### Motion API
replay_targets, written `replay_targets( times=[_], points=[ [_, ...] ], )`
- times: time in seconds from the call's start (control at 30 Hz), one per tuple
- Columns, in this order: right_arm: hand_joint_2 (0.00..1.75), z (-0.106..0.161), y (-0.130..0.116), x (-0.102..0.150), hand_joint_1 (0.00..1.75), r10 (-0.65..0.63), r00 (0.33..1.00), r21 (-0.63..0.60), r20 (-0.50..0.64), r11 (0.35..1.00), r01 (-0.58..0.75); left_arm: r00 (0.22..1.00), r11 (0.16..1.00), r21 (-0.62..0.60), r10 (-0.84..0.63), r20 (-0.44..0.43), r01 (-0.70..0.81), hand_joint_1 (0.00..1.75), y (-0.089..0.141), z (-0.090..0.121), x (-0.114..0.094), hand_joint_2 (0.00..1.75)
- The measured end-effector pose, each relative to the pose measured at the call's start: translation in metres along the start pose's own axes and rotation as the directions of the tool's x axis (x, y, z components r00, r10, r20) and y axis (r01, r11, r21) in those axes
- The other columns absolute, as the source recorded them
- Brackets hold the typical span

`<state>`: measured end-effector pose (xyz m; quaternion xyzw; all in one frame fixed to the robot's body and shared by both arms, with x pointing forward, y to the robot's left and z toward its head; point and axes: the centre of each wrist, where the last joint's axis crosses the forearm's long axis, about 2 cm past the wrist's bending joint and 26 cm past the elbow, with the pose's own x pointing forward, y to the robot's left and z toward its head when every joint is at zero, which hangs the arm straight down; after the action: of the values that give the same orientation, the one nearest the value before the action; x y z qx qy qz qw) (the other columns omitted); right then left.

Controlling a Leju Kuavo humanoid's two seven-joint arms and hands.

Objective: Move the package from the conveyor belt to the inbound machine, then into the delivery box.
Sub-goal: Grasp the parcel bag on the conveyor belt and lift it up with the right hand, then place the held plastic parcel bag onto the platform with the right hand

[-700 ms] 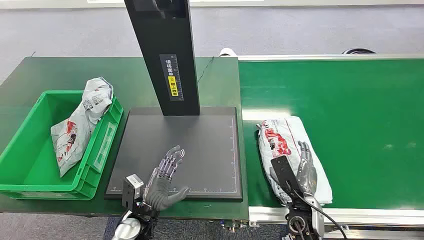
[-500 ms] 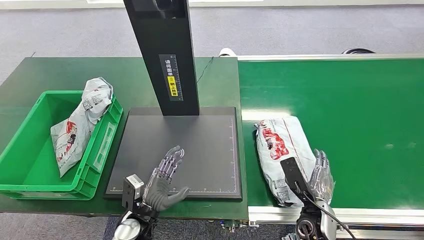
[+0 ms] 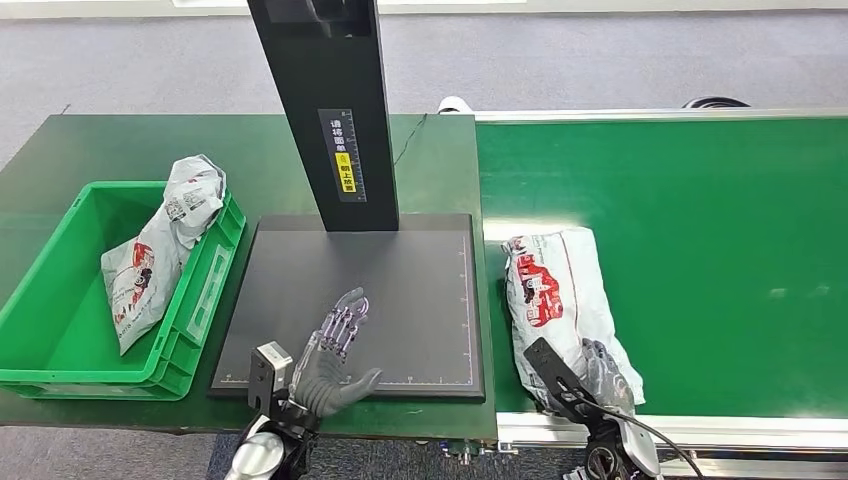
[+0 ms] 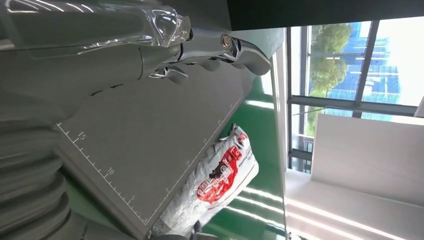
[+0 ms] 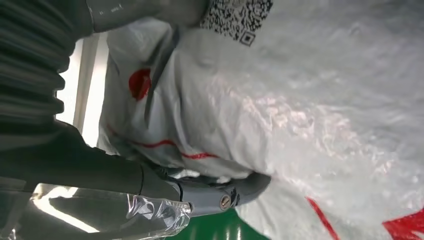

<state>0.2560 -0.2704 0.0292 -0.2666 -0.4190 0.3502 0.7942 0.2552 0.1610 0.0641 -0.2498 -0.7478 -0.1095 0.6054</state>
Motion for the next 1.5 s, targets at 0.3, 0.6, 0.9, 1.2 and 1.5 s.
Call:
replay_targets(
  times=[0.3, 0.6, 0.9, 1.2, 1.5],
  points=[
    [1.75, -0.01, -0.007, 0.003, 1.75, -0.032, 0.998, 0.026, 0.052, 0.999, 0.031, 1.0, 1.0, 0.005, 0.005, -0.008, -0.005, 0.0, -0.001, 0.001, 0.0, 1.75],
    [1.75, -0.009, -0.008, 0.004, 1.75, -0.279, 0.93, 0.038, 0.238, 0.96, 0.278, 1.0, 1.0, 0.029, 0.006, 0.0, -0.006, 0.0, 0.0, 0.007, 0.003, 1.75],
    [1.75, 0.005, -0.037, 0.012, 1.75, -0.519, 0.648, -0.108, 0.557, 0.729, 0.676, 1.0, 0.999, 0.052, 0.005, 0.026, -0.006, 0.0, 0.001, 0.016, 0.005, 1.75],
    [1.75, 0.021, -0.05, 0.013, 1.75, -0.465, 0.53, -0.133, 0.71, 0.65, 0.748, 0.998, 0.999, 0.052, 0.0, 0.056, -0.003, 0.0, 0.002, 0.016, 0.005, 1.75],
    [1.75, 0.031, -0.028, 0.029, 1.75, -0.219, 0.699, 0.011, 0.681, 0.957, 0.29, 0.972, 0.969, 0.16, -0.206, 0.115, 0.186, 0.0, 0.007, 0.013, 0.012, 1.75]
  ],
)
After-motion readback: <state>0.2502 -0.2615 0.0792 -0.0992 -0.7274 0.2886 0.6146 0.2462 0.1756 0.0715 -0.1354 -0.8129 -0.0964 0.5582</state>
